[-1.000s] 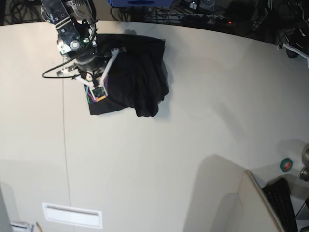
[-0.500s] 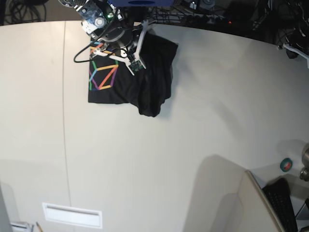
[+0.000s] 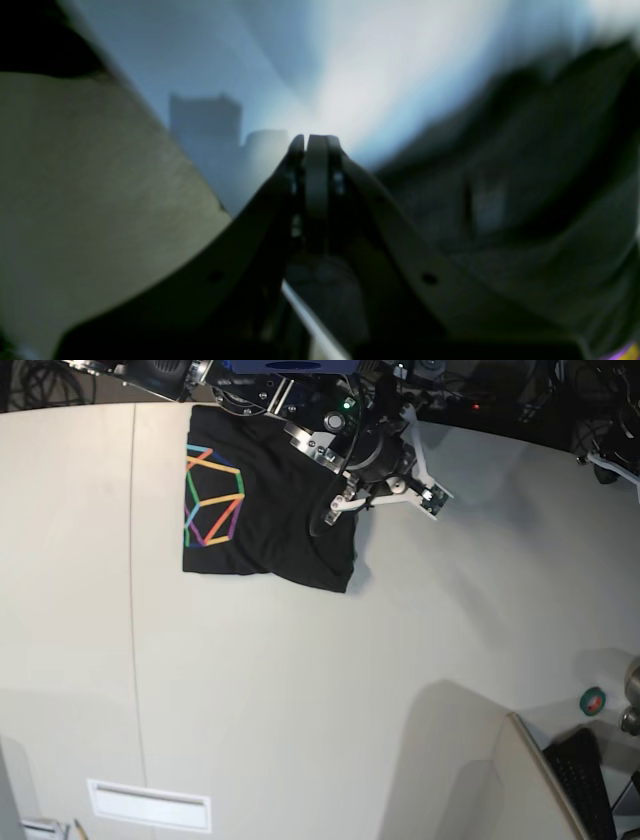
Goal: Layout the t-shirt on the table in an organized manner, then fold the t-shirt properly
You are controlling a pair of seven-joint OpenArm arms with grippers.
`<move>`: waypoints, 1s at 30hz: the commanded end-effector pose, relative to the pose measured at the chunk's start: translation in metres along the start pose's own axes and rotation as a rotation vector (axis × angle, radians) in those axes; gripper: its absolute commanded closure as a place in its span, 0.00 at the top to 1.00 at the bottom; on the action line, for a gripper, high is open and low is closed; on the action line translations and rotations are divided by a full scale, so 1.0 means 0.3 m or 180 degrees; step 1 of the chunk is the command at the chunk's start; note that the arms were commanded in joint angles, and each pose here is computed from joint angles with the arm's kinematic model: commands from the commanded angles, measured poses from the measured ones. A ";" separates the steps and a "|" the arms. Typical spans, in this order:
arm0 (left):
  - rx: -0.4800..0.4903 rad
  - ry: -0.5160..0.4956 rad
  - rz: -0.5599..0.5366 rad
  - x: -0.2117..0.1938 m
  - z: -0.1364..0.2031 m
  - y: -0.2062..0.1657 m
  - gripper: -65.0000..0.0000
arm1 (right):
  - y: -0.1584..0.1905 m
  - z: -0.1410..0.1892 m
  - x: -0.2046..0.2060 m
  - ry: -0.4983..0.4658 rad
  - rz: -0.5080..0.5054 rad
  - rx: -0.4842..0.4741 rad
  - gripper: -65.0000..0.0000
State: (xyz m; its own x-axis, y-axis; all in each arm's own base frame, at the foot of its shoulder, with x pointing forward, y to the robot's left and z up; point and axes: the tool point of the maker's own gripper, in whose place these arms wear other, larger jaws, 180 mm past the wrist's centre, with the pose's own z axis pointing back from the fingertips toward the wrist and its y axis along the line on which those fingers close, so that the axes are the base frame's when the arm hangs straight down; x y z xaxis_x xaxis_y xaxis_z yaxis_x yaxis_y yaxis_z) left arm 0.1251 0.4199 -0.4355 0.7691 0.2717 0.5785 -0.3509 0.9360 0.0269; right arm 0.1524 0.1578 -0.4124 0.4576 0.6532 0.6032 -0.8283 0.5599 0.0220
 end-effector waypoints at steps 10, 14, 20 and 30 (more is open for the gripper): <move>0.0038 -0.0115 -0.0073 0.047 0.021 0.024 0.00 | -0.386 0.123 -0.129 0.0346 -0.0815 -0.0729 0.00; -0.0113 -0.0075 -0.0235 0.034 0.011 -0.058 0.00 | -0.522 0.201 -0.224 0.0384 -0.1292 -0.1052 0.00; -0.0630 -0.0228 -0.0789 0.066 0.043 -0.352 0.00 | -0.504 0.241 -0.346 0.0592 -0.1439 -0.1093 0.00; -0.1644 0.0061 -0.1553 0.052 0.144 -0.851 0.11 | -0.517 0.303 -0.449 0.0650 -0.1532 -0.1231 0.00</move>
State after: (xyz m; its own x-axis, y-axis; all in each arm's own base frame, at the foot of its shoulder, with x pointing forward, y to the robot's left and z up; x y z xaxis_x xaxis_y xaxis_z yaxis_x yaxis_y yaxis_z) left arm 0.1971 0.1800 -0.4071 0.8091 -0.2108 0.5486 0.3187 0.9417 -0.1082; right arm 0.1786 -0.0600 -0.4334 0.8507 0.3476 0.3943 -0.3621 0.9313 -0.0397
